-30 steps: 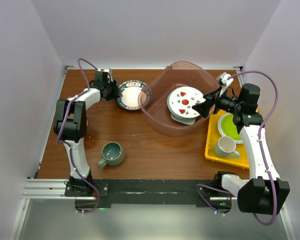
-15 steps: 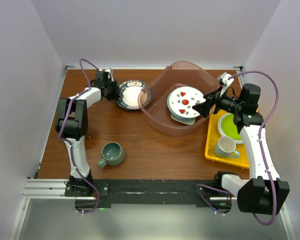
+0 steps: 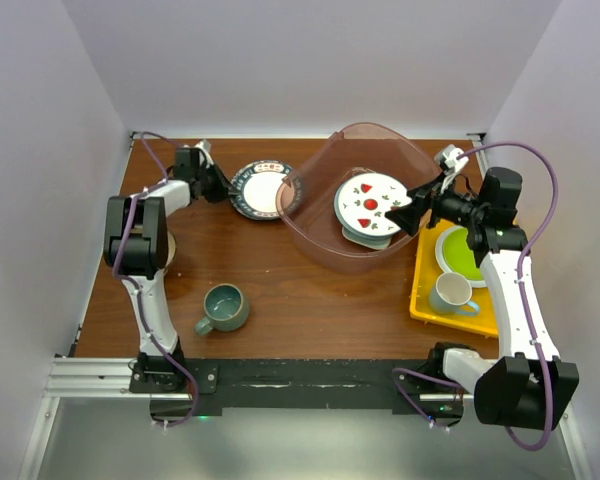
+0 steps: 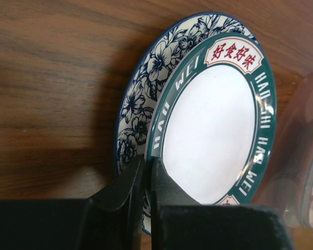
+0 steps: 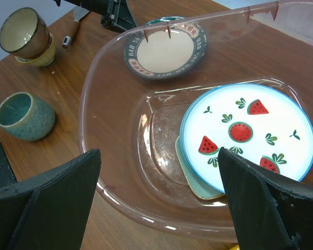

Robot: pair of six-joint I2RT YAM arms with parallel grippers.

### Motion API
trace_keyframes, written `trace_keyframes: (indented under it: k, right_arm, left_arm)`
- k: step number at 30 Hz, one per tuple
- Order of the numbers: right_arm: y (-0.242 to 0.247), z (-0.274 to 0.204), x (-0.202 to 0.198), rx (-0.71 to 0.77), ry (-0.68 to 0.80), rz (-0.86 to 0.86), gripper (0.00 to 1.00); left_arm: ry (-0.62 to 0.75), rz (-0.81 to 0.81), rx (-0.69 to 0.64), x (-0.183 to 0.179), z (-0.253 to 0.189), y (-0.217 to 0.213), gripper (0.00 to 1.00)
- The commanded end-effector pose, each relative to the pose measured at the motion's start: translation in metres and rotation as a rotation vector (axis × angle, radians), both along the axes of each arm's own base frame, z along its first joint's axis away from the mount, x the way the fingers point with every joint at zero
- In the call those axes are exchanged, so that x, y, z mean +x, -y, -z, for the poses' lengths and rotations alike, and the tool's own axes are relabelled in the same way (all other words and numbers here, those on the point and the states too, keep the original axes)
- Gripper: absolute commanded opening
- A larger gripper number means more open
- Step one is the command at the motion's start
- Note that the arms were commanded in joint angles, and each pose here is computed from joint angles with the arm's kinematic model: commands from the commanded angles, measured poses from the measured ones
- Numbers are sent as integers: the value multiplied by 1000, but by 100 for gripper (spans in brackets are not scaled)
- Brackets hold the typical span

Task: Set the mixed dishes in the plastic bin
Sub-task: Pick up the plate at the center of the board.

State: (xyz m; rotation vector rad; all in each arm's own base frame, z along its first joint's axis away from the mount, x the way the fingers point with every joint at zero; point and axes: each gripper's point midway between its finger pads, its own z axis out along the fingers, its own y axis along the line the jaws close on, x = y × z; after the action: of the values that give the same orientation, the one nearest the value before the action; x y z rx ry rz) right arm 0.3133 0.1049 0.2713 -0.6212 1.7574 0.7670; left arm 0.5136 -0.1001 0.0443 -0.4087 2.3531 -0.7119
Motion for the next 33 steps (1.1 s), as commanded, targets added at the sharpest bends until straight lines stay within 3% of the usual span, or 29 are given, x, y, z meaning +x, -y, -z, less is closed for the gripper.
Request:
trace_keyframes:
  k: [1,9,22,33]
  right_arm:
    - [-1,-15,-3,1,65,-19,98]
    - [0,-13,-2,1,62,-13,98]
    - [0,-13,-3,5,65,-20,98]
    - [-4,-13,-7,23,60,-53,98]
  left_arm:
    - [138,-19,-112,11,-46,-12,0]
    - [293,-64,-238,4,-121,-36,0]
    - [484,-231,-111,-24,-204,-90,0]
    - [625,-221,-162,-80,-258,-77,0]
